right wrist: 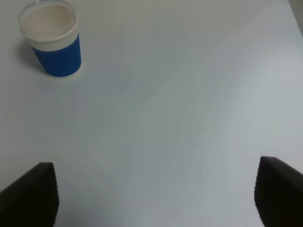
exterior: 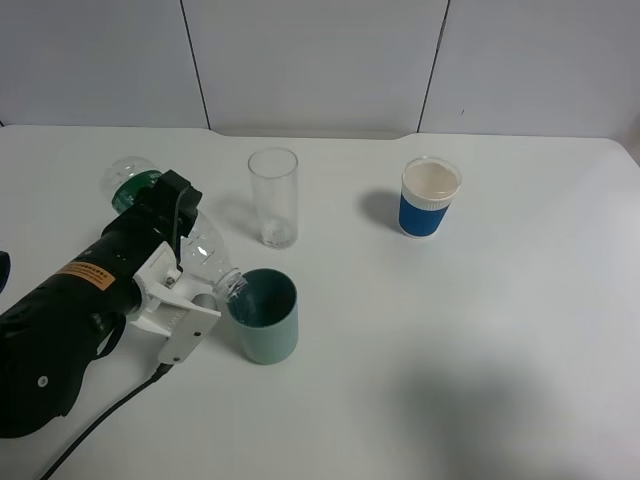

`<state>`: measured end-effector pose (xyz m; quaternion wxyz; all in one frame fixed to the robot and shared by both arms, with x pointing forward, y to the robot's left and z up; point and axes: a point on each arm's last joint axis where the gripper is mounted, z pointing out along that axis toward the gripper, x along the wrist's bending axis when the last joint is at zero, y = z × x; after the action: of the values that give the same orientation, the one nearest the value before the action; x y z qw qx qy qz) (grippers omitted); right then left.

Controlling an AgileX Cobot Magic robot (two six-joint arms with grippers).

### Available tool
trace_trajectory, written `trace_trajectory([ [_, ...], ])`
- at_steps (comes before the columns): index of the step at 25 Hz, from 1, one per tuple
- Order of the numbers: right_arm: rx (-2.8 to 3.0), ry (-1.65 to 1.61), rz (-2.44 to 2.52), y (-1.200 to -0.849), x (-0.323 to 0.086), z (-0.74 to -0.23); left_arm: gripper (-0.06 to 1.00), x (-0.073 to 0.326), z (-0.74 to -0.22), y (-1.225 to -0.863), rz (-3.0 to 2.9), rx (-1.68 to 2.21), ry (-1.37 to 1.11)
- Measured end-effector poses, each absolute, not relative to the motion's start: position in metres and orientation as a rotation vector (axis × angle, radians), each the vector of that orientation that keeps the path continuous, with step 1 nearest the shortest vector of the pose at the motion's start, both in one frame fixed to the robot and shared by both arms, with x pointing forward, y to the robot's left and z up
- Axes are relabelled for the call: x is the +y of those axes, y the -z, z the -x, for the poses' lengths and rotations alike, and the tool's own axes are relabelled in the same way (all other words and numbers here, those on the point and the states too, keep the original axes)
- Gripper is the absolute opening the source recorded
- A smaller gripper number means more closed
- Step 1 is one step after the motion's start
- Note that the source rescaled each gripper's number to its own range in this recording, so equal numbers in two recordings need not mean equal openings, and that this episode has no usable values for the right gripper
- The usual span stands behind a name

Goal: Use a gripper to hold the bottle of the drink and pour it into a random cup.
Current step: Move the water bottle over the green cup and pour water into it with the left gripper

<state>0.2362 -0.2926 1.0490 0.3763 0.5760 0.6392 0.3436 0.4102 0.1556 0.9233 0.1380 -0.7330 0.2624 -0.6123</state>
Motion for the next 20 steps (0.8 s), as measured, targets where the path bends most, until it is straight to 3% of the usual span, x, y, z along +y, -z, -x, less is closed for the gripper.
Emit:
trace_trajectory([
  [20,1.635,-0.879,-1.474,-1.0490,-0.2926,-0.2362,0.02,0.1556,-0.4103,-0.9235,2.116,0.760,1.772],
])
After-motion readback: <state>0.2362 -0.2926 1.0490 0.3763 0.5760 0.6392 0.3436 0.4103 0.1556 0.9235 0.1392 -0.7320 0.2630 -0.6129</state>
